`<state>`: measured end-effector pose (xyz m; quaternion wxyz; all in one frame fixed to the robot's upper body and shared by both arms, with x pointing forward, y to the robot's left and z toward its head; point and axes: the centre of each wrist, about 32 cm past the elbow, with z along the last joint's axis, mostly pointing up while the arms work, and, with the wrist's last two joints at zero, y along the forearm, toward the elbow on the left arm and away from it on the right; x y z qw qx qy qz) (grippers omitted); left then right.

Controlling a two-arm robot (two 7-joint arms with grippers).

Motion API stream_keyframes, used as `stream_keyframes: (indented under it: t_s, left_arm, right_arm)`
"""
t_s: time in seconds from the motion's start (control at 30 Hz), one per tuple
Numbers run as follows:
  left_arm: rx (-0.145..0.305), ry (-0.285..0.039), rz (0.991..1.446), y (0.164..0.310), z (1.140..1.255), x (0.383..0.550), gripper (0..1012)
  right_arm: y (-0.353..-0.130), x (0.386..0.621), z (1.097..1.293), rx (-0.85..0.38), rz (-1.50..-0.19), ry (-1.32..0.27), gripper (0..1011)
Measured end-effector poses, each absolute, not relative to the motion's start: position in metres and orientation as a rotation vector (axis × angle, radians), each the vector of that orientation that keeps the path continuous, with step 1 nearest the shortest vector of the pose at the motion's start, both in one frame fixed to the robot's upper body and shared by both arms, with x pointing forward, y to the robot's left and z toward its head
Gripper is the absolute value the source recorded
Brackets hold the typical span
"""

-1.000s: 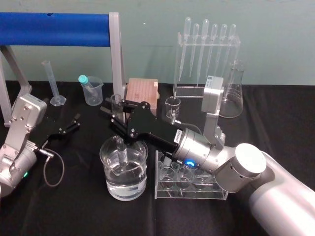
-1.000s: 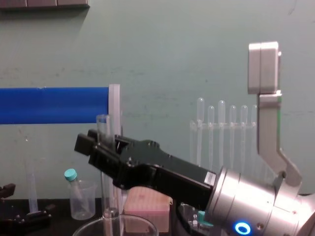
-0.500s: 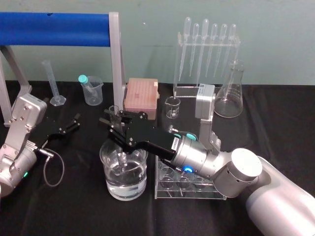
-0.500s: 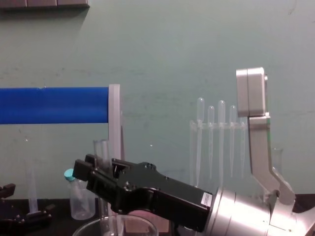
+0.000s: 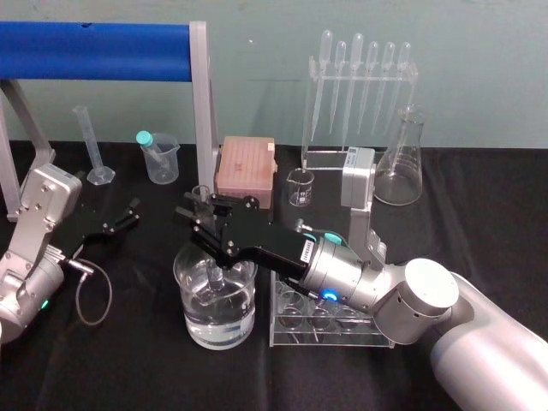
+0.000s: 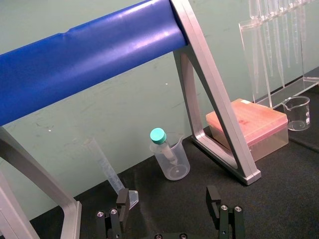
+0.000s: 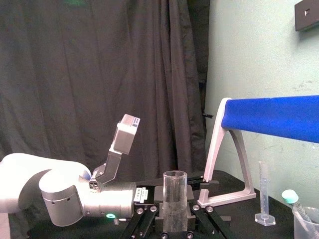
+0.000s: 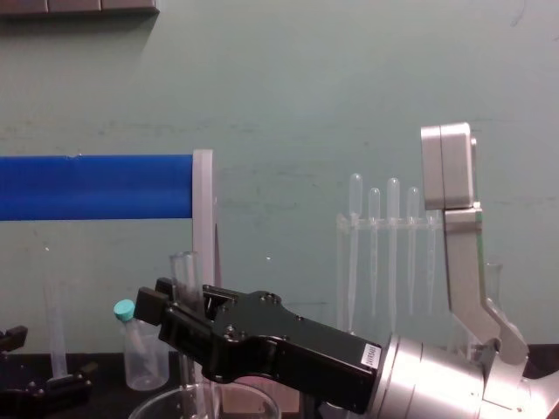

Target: Hold the test tube with one hand and immerse one end into the beaker, then return it to the test tube rack.

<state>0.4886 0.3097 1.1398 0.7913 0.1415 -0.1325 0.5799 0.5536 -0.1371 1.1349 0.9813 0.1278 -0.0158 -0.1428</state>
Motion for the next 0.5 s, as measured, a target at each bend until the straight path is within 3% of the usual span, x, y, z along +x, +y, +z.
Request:
stream_keyframes:
  t_s: [0.5]
  left_arm:
    - [0.304,-0.285,1.248,0.3097,1.1398,0.4886,1000]
  right_arm:
    - [-0.1366,0.5536,1.1349,0.259,-0.289,-0.031,222]
